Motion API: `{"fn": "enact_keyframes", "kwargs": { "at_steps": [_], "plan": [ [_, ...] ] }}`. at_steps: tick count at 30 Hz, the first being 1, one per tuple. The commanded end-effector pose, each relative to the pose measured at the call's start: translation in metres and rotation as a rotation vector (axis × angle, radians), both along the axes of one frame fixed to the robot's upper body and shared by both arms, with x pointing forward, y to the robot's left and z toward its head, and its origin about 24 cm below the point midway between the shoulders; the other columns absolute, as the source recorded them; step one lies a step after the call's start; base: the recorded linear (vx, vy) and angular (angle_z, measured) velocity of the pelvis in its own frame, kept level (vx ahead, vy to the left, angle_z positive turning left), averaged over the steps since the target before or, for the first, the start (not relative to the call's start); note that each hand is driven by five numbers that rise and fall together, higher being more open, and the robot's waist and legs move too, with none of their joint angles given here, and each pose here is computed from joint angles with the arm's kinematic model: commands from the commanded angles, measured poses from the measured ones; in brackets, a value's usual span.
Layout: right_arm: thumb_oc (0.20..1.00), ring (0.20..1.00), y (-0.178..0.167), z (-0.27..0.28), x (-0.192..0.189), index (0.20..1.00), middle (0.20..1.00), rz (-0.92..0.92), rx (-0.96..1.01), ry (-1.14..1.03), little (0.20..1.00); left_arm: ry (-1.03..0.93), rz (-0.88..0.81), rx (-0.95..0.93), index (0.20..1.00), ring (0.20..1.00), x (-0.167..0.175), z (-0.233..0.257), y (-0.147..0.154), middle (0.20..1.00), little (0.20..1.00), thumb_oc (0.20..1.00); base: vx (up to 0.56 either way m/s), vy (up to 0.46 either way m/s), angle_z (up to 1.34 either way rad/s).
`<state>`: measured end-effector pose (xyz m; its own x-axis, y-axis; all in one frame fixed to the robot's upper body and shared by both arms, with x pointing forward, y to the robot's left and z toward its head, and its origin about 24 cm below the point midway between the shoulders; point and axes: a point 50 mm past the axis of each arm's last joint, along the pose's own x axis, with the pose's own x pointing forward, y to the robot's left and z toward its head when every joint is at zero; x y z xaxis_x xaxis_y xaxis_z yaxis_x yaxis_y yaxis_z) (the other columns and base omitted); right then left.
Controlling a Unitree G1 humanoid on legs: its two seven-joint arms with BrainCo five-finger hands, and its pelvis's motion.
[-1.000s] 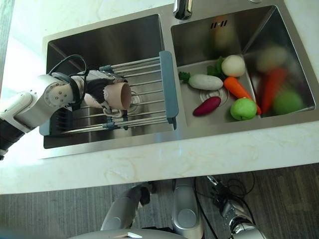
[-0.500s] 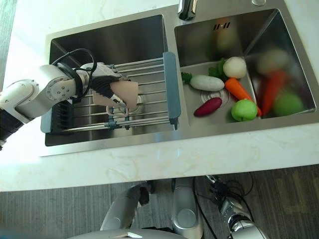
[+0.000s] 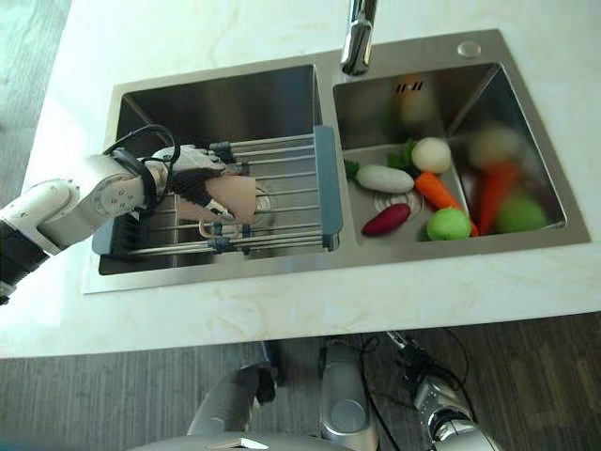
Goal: Place the dishes in the dishwasher.
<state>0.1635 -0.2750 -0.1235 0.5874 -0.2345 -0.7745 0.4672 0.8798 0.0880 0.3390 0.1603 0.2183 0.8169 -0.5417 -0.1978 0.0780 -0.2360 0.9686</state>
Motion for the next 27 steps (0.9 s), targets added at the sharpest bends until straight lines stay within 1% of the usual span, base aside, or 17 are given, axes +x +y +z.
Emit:
{"fn": "enact_keyframes", "kwargs": {
  "at_steps": [1,3,4,5,10,13,15,16,17,20,23,24,25,26,27],
  "plan": [
    [1.000,1.000,0.002,-0.010,-0.024,1.000,1.000,-0.069,0.027,0.034,1.000,-0.248,0.023,-0.201,0.200,0.200,-0.008,0.045,0.023,0.200,0.200,0.200,0.05,0.016,0.04],
    [1.000,1.000,0.001,-0.012,-0.031,1.000,1.000,-0.075,0.025,0.051,1.000,-0.311,0.015,-0.257,0.200,0.200,-0.011,0.050,0.029,0.200,0.200,0.200,0.08,0.027,0.06],
    [1.000,1.000,0.002,-0.015,-0.039,1.000,1.000,-0.082,0.027,0.074,1.000,-0.404,0.009,-0.323,0.200,0.200,-0.015,0.058,0.035,0.200,0.200,0.200,0.08,0.031,0.11],
    [1.000,1.000,0.003,-0.016,-0.042,1.000,1.000,-0.081,0.027,0.079,1.000,-0.440,0.009,-0.345,0.200,0.200,-0.017,0.060,0.038,0.200,0.200,0.200,0.11,0.044,0.17],
    [1.000,1.000,0.008,-0.025,-0.069,1.000,1.000,-0.069,0.024,0.162,1.000,-0.648,0.017,-0.516,0.200,0.200,-0.032,0.061,0.059,0.200,0.200,0.200,0.10,0.039,0.07],
    [1.000,1.000,0.008,-0.028,-0.079,1.000,1.000,-0.057,0.022,0.193,1.000,-0.727,0.025,-0.595,0.200,0.200,-0.040,0.056,0.065,0.200,0.200,0.200,0.10,0.033,0.03],
    [1.000,1.000,0.010,-0.030,-0.086,1.000,1.000,-0.044,0.022,0.213,1.000,-0.764,0.026,-0.706,0.200,0.200,-0.047,0.050,0.069,0.200,0.200,0.200,0.11,0.021,0.01],
    [1.000,1.000,0.011,-0.031,-0.089,1.000,1.000,-0.035,0.020,0.225,1.000,-0.766,0.032,-0.783,0.200,0.200,-0.051,0.045,0.070,0.200,0.200,0.200,0.09,0.002,0.01],
    [1.000,1.000,0.012,-0.032,-0.091,1.000,1.000,-0.022,0.017,0.237,1.000,-0.765,0.027,-0.900,0.200,0.200,-0.056,0.040,0.072,0.200,0.200,0.200,0.09,-0.006,0.01],
    [1.000,1.000,0.015,-0.034,-0.099,1.000,1.000,0.029,0.009,0.265,1.000,-0.776,-0.020,-1.159,0.200,0.200,-0.074,0.019,0.071,0.200,0.200,0.200,0.10,-0.035,0.06],
    [1.000,1.000,0.019,-0.036,-0.102,1.000,1.000,0.066,0.006,0.275,1.000,-0.720,-0.047,-1.396,0.200,0.200,-0.085,0.006,0.066,0.200,0.200,0.200,0.06,-0.082,0.20],
    [1.000,1.000,0.020,-0.036,-0.102,1.000,1.000,0.083,0.004,0.277,1.000,-0.706,-0.073,-1.512,0.200,0.200,-0.091,0.003,0.067,0.200,0.200,0.200,0.04,-0.099,0.21],
    [1.000,1.000,0.020,-0.036,-0.102,1.000,1.000,0.083,0.002,0.278,1.000,-0.701,-0.081,-1.541,0.200,0.200,-0.093,0.002,0.068,0.200,0.200,0.200,0.01,-0.142,0.31],
    [1.000,1.000,0.021,-0.036,-0.101,1.000,1.000,0.108,-0.001,0.289,1.000,-0.695,-0.108,-1.659,0.200,0.200,-0.098,0.001,0.071,0.200,0.200,0.200,0.02,-0.139,0.31],
    [1.000,1.000,0.021,-0.036,-0.101,1.000,1.000,0.135,-0.011,0.304,1.000,-0.705,-0.116,-1.719,0.200,0.200,-0.102,-0.001,0.075,0.200,0.200,0.200,0.03,-0.176,0.35]
  ]
}}
